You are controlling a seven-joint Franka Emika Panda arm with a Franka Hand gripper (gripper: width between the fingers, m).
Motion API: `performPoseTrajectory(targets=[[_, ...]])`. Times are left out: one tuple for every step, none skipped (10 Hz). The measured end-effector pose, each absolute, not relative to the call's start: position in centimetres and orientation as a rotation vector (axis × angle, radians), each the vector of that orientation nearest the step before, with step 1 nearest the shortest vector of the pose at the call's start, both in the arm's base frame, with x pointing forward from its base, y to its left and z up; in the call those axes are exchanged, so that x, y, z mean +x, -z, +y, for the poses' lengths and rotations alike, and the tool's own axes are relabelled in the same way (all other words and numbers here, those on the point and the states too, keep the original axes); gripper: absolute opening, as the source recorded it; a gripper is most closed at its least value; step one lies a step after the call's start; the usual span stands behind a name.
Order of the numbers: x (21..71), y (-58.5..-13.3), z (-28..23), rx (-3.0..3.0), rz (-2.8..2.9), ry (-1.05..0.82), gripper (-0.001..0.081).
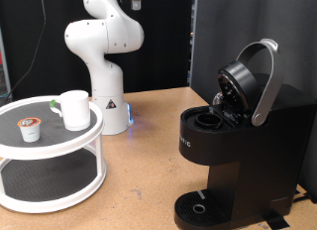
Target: Make a cup of coffee with the keurig machine
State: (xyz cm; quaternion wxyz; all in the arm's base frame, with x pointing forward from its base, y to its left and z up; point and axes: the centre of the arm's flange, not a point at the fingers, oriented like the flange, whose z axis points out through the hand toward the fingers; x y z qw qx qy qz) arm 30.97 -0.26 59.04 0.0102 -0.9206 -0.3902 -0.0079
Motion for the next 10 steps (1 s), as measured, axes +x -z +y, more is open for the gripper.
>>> performPoseTrajectory(targets=[[30.9,-59.1,-1.2,-2.851,-1.226,0.042,0.0803],[30.9,-59.2,-2.6,-2.827,-1.231,0.064,0.0803],[30.7,-59.3,-4.3,-2.805,-1.230,0.090,0.0803],[30.4,-59.3,-6.0,-2.792,-1.229,0.112,0.0803],[30.2,-59.4,-7.7,-2.792,-1.221,0.155,0.0803],[29.9,-59.7,-8.6,-2.793,-1.219,0.197,0.0803],[29.9,-59.5,-8.4,-2.789,-1.222,0.181,0.0803],[30.0,-59.3,-8.5,-2.785,-1.222,0.172,0.0803],[30.1,-59.1,-8.8,-2.787,-1.213,0.163,0.0803],[30.2,-58.9,-9.5,-2.801,-1.207,0.143,0.0803]])
